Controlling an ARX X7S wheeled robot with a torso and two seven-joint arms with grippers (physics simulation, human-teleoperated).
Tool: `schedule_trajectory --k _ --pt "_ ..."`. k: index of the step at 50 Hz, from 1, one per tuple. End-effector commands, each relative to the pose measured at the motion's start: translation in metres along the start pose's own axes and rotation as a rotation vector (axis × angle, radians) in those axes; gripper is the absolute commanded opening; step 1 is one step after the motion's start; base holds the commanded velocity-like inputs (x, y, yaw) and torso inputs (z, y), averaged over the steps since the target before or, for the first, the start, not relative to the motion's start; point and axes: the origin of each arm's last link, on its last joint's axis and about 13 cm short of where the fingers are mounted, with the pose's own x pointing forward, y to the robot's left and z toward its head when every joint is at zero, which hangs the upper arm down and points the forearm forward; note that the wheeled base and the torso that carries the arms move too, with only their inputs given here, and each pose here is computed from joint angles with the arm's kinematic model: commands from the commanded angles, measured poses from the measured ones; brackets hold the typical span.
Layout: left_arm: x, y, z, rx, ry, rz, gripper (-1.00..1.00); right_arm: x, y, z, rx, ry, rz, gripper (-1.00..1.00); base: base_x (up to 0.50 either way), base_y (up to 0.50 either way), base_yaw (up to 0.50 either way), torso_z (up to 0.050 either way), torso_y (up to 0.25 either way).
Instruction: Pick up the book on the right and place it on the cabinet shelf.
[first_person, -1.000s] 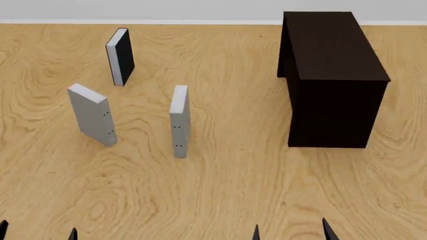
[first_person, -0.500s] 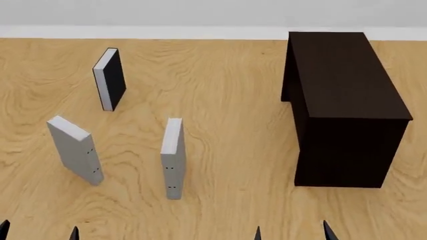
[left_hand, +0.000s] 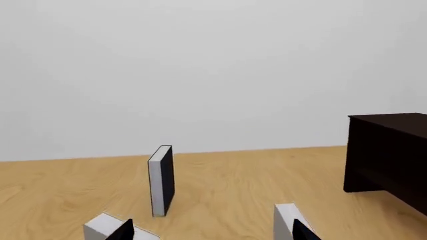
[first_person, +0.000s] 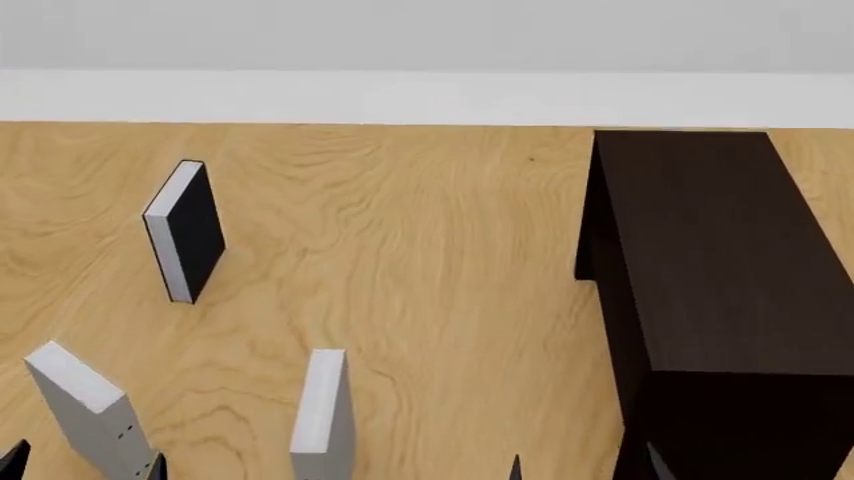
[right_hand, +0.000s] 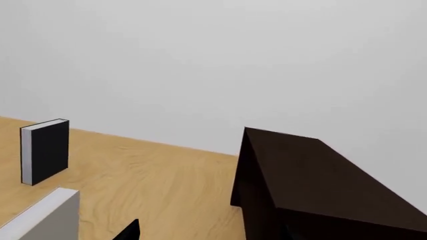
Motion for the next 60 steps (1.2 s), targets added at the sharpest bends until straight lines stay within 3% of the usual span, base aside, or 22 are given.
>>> schedule_trajectory --k 1,27,34,38,44,52,60 --pt "-0.002 -0.001 -0.001 -0.004 0.004 0.002 1.0 -0.002 0.0 -0.001 -0.001 0.006 0.0 1.0 0.5 0.0 0.0 0.0 0.0" --pt "-0.002 -0.002 -0.002 -0.009 0.005 0.001 1.0 -0.004 0.0 -0.002 0.002 0.016 0.001 1.0 0.5 0.0 0.0 0.0 0.001" --pt "0.0 0.006 0.019 0.026 -0.035 0.042 1.0 -0.006 -0.001 0.015 0.017 0.04 0.002 1.0 0.1 0.0 0.0 0.0 0.001" --pt "0.0 0.013 0.041 0.038 -0.079 0.058 1.0 -0.006 0.002 0.029 -0.009 0.062 0.038 1.0 0.0 0.0 0.0 0.0 0.0" --pt "0.004 0.021 0.058 0.084 -0.125 0.096 1.0 -0.006 0.005 0.047 0.062 0.101 0.099 1.0 0.0 0.0 0.0 0.0 0.0" --pt "0.013 0.027 0.078 0.119 -0.189 0.12 1.0 -0.009 0.019 0.067 0.082 0.065 0.229 1.0 0.0 0.0 0.0 0.0 0.0" --pt "0.023 0.032 0.078 0.145 -0.222 0.157 1.0 -0.008 0.033 0.088 0.182 0.057 0.389 1.0 0.0 0.0 0.0 0.0 0.0"
